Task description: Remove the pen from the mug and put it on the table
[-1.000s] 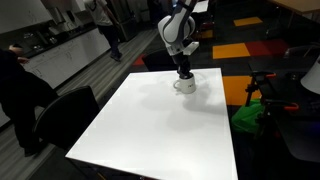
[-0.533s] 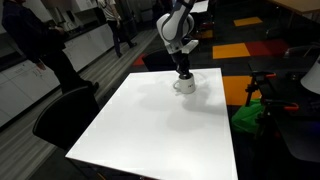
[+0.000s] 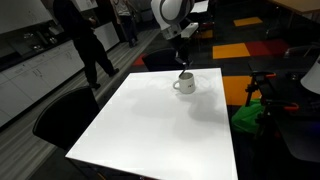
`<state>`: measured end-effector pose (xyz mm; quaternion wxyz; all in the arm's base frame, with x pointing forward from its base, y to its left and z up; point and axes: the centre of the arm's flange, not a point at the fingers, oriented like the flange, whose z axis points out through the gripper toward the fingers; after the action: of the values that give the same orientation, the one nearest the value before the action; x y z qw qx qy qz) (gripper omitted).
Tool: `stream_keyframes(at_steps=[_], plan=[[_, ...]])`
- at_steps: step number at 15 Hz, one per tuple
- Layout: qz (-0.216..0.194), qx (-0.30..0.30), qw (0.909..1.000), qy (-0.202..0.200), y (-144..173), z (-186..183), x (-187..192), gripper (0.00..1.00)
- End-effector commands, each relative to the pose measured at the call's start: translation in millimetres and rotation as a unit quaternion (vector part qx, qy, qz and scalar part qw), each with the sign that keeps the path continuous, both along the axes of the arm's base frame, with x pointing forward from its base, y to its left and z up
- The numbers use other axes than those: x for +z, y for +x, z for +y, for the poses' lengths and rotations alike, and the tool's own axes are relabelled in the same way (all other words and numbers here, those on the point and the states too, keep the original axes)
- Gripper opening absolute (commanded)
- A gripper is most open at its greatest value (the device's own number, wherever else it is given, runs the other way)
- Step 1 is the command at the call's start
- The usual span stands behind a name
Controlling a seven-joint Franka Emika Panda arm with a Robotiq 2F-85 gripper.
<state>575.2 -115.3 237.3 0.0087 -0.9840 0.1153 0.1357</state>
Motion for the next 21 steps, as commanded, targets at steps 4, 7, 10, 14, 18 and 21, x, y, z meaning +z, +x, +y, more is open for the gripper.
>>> stream_keyframes(at_steps=[4, 7, 10, 14, 18, 21], plan=[[-0.082, 0.082, 0.99, -0.08, -14.4, 70.7, 53.6, 0.03], [-0.13, 0.129, 0.9783, -0.097, -2.5, 110.7, 52.3, 0.03], [-0.18, 0.131, 0.9696, -0.101, 18.0, 154.4, 41.3, 0.03], [-0.223, 0.129, 0.9611, -0.101, 34.7, 204.4, 16.1, 0.03], [-0.24, 0.113, 0.9581, -0.109, 40.5, 242.4, -27.9, 0.03], [-0.237, 0.105, 0.9589, -0.116, 40.8, 256.7, -60.4, 0.03]])
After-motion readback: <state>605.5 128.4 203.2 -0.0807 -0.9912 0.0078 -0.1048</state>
